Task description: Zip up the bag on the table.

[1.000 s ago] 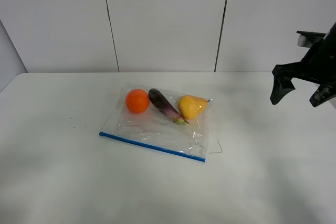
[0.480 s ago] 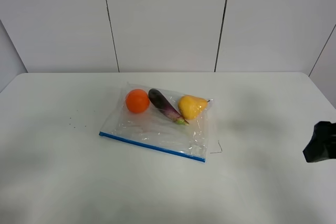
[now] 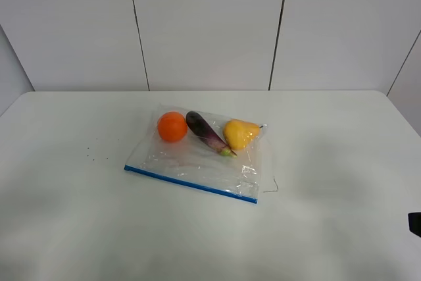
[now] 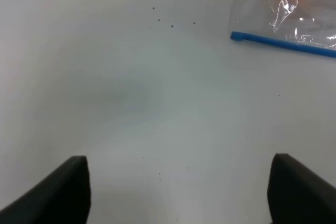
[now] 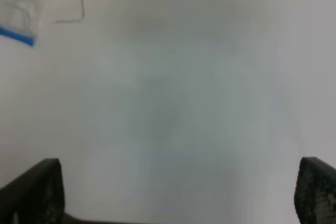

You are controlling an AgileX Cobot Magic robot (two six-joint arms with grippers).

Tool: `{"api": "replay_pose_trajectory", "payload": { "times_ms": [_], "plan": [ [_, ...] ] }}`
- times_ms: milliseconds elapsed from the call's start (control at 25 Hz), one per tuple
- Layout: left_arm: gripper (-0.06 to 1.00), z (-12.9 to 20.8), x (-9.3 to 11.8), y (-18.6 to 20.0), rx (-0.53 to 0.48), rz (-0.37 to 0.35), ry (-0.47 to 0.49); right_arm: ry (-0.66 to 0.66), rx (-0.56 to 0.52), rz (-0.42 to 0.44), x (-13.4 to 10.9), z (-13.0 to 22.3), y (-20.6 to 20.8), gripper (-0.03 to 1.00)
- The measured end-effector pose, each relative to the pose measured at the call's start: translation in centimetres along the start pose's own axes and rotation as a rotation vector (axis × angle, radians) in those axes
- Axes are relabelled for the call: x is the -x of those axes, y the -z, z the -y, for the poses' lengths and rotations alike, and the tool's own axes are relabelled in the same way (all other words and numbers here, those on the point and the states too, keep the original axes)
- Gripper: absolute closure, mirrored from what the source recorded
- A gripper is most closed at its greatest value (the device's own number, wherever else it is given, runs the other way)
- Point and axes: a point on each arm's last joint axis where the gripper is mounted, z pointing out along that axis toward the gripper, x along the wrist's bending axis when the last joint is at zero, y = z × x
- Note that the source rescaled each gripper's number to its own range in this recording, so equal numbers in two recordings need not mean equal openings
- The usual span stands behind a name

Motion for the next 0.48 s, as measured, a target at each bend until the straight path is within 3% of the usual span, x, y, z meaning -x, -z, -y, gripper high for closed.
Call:
{"api": "replay_pose_trajectory", "payload": {
  "times_ms": [480],
  "plan": [
    [-0.04,0.0,0.0,0.0,0.0,0.0,0.0,0.028,0.355,0.028,-0.3,3.4,4.2,0.0]
  ]
}}
